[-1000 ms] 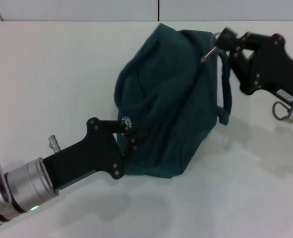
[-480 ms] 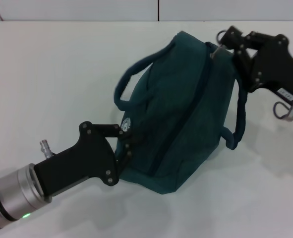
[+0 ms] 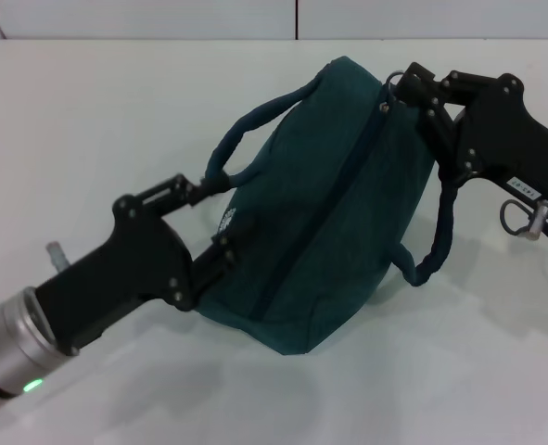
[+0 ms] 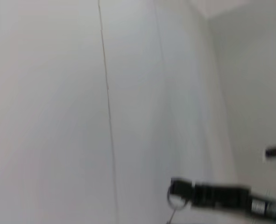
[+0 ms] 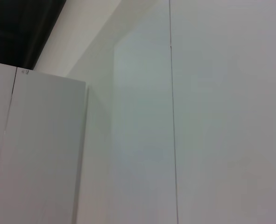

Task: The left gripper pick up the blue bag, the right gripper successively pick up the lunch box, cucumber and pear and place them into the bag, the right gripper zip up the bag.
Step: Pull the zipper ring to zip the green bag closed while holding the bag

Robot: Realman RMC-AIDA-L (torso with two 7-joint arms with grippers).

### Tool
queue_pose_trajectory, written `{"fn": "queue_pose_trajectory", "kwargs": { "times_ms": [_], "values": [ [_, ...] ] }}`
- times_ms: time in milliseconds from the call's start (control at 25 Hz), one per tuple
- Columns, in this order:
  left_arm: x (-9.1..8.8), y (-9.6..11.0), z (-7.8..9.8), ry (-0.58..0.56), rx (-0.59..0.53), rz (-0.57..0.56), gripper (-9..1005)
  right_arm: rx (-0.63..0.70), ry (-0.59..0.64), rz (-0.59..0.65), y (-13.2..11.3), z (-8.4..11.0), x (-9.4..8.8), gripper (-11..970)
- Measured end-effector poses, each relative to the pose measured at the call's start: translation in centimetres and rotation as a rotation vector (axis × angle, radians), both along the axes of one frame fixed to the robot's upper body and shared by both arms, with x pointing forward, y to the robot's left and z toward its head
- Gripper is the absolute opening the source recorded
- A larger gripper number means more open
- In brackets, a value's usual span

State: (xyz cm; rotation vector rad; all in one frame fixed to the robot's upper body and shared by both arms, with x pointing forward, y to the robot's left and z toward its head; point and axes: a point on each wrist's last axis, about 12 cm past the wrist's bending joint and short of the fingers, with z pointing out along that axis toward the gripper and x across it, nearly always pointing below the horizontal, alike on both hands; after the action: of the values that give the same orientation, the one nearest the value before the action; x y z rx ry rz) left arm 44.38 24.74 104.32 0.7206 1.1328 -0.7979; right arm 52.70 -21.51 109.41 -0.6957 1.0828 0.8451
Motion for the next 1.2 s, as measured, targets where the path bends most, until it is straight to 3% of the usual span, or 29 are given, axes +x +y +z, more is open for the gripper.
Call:
{"fn": "queue_pose_trajectory", "kwargs": {
  "times_ms": [200, 320, 440, 640, 840, 960, 1200],
  "values": [
    [1.5, 0.1, 1.8, 0.025, -0.034, -0.122, 530, 0.0, 0.0, 0.001, 0.0, 0.0, 0.0, 17],
    [2.9, 0.0, 3.1, 0.068, -0.03, -0.223, 591, -0.004, 0.0, 0.009, 0.2, 0.0, 0.0, 17],
    [5.4, 0.0, 4.9, 0.171, -0.019, -0.301, 652, -0.006, 0.001, 0.015, 0.2, -0.1, -0.1, 17],
    [9.4, -0.6, 6.7, 0.348, 0.055, -0.315, 754, -0.005, 0.002, 0.016, 0.2, -0.1, -0.2, 17],
    [11.1, -1.5, 7.1, 0.465, 0.093, -0.31, 888, -0.006, 0.001, 0.024, 0.3, -0.1, -0.3, 17],
    [11.4, -1.7, 7.2, 0.502, 0.116, -0.312, 872, -0.007, 0.001, 0.027, 0.3, -0.2, -0.4, 17],
    [11.5, -2.4, 7.4, 0.578, 0.154, -0.349, 702, -0.008, 0.001, 0.022, 0.2, -0.3, -0.5, 17]
  ]
}}
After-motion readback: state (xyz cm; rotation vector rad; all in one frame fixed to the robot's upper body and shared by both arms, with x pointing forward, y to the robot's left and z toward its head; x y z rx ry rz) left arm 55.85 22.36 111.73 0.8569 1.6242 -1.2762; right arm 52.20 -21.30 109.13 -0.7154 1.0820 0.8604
